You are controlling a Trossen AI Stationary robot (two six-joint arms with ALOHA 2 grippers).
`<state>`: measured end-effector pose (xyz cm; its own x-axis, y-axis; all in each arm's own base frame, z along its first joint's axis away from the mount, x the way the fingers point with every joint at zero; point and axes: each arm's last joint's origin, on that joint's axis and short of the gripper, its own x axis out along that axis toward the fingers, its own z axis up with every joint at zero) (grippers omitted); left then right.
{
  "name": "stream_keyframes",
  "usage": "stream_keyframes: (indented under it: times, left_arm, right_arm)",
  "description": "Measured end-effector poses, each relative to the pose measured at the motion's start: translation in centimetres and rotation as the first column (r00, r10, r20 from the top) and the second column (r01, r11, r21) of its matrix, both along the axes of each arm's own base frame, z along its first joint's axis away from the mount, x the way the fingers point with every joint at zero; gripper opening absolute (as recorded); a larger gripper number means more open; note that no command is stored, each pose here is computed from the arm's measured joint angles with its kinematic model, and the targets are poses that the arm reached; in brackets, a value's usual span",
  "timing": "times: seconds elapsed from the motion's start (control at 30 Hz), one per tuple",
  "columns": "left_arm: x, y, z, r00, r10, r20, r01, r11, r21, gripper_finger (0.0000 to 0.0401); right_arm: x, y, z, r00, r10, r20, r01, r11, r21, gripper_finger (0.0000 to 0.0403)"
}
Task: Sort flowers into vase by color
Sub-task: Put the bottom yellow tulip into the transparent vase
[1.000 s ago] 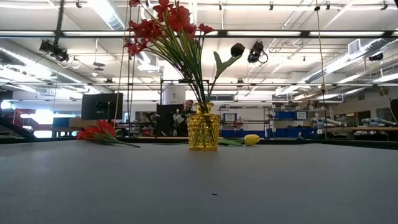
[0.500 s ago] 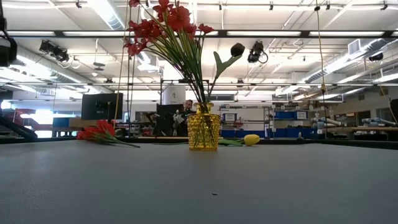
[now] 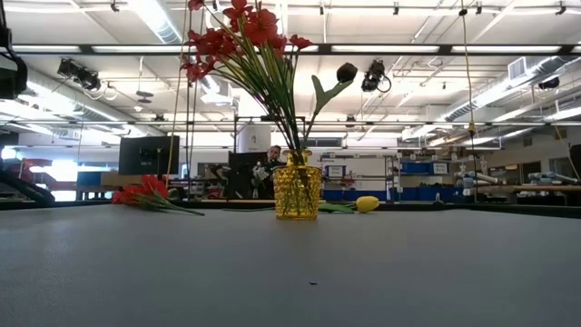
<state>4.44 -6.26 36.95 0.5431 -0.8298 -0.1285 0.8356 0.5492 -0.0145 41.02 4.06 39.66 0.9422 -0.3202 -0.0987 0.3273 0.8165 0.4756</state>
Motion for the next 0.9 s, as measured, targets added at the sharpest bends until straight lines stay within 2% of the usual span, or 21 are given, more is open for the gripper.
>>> stream_keyframes:
  times: [0.17, 0.43, 0.67, 0.9]
  left_arm:
    - [0.7, -1.1, -2.4, 0.998, -0.027, -0.058, 0.028, 0.999, 0.027, 0.0004]
    - [1.1, -1.7, -4.0, 0.991, -0.025, -0.131, 0.029, 0.999, 0.023, 0.0013]
    - [1.2, -1.6, -4.0, 0.975, 0.046, -0.217, -0.055, 0.998, -0.032, 0.0083]
    - [1.2, -1.7, -3.6, 0.976, 0.029, -0.217, -0.047, 0.996, -0.079, 0.0167]
  right_arm:
    - [0.0, 0.2, -0.1, 1.0, 0.002, -0.001, -0.002, 1.0, 0.023, 0.0169]
    - [0.0, 0.4, -0.1, 1.0, 0.006, 0.007, -0.007, 0.999, 0.051, 0.0169]
    - [-0.2, 0.7, -0.9, 0.998, 0.01, -0.066, -0.006, 0.998, 0.065, 0.0187]
    - [-0.3, 1.0, -1.4, 0.994, 0.009, -0.111, 0.0, 0.997, 0.076, 0.0197]
